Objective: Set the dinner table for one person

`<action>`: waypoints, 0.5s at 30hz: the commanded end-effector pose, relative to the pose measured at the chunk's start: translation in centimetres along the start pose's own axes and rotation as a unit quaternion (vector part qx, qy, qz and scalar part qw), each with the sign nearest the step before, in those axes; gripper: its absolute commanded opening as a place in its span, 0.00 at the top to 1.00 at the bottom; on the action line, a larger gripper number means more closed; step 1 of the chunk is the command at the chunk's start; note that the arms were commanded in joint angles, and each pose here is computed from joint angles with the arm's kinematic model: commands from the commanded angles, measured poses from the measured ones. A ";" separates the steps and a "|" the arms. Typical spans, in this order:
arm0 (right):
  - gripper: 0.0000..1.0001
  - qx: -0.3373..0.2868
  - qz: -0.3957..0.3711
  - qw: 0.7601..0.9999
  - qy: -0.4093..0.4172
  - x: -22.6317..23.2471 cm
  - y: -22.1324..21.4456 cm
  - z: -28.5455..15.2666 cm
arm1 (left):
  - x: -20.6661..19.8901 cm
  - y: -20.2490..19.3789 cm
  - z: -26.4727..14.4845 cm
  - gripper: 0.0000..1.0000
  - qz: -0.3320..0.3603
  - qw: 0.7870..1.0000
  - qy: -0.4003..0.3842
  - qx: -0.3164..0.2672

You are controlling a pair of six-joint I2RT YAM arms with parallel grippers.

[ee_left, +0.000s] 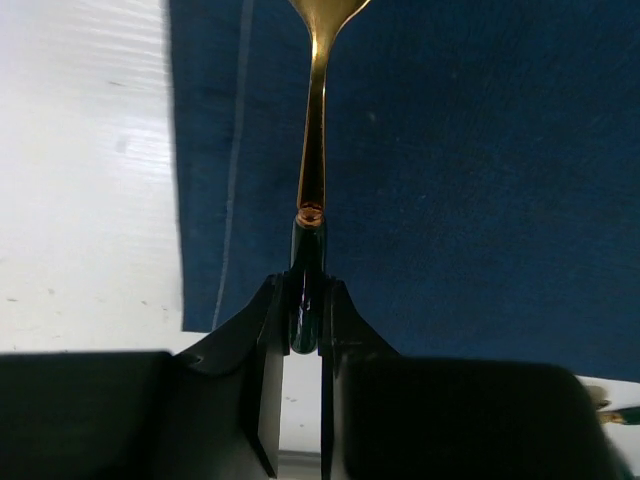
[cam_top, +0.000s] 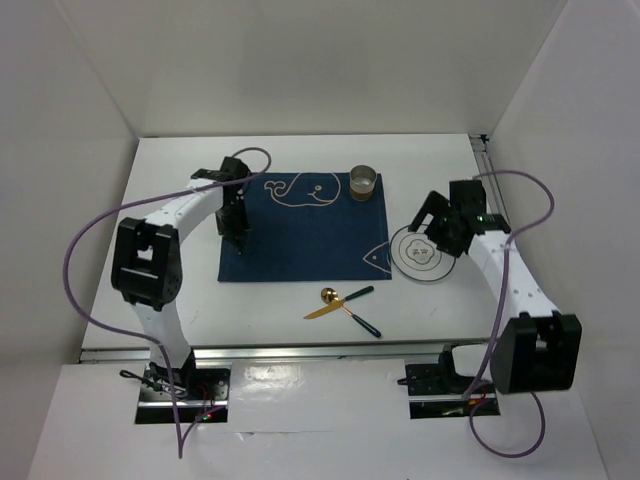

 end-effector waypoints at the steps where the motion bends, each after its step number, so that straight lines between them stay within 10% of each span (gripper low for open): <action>1: 0.05 -0.009 0.101 0.995 0.023 -0.9 -2.5 -1.0 | -1.5 -0.6 0.6 1.00 0.047 0.998 0.027 0.029; 12: 0.05 0.001 0.273 0.962 -0.014 -4.8 -8.2 -3.3 | -3.0 -0.7 4.3 1.00 0.077 0.992 0.077 0.056; 15: 0.03 0.003 0.294 0.955 -0.024 -5.2 -8.8 -3.1 | -3.1 -0.7 4.7 0.82 0.077 0.993 0.076 0.055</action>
Point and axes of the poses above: each gripper's point midway between its finger pads, its own z axis out along the fingers, its own x axis along the line the jaws close on, y = z × x, the point moved 9 cm from there along -z, back along the fingers, and after that the axes turned 9 degrees about -z, right-handed, at the moved point
